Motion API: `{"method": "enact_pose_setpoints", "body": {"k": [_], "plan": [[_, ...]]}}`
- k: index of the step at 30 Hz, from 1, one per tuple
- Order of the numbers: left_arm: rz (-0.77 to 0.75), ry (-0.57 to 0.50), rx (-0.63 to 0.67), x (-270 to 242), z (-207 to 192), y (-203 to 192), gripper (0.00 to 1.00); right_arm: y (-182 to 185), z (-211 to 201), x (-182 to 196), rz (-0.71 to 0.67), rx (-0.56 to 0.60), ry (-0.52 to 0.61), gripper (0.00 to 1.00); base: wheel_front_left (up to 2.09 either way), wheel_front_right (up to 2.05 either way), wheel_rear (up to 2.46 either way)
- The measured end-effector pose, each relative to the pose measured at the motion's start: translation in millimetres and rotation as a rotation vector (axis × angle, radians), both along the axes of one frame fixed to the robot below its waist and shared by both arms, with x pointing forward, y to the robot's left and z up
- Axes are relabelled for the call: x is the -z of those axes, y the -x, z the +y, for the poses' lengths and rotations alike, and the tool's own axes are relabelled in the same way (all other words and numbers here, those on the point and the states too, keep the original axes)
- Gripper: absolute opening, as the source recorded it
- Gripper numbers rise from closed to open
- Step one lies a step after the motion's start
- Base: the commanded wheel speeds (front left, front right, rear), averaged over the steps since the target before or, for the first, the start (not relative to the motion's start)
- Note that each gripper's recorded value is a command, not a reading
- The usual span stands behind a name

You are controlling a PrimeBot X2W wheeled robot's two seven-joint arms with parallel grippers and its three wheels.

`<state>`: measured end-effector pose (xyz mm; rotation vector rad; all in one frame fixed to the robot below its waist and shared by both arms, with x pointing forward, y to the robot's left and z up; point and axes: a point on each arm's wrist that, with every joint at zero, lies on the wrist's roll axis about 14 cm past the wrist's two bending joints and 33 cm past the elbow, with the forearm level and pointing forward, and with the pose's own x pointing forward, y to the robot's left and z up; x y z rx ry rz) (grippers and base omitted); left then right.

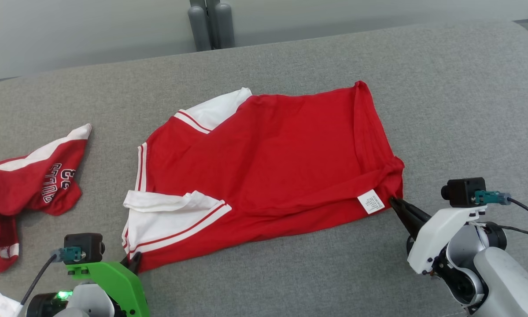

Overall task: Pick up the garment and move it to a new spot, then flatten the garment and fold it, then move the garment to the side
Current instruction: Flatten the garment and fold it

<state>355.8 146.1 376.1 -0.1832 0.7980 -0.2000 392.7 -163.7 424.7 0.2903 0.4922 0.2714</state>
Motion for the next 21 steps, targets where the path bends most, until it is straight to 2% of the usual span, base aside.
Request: {"method": "enact_pose_setpoints", "body": {"k": [6, 21], "plan": [[0.019, 0.01, 0.028, -9.0, 3.7, 15.0, 0.0, 15.7, -4.1, 0.4, 0.05, -0.024, -0.01, 0.0, 0.0, 0.0, 0.0], [0.209, 0.012, 0.092, -5.8, 3.7, 72.3, 0.0, 74.5, -40.3, 27.4, 0.328, 0.006, -0.009, 0.0, 0.0, 0.0, 0.0]]}}
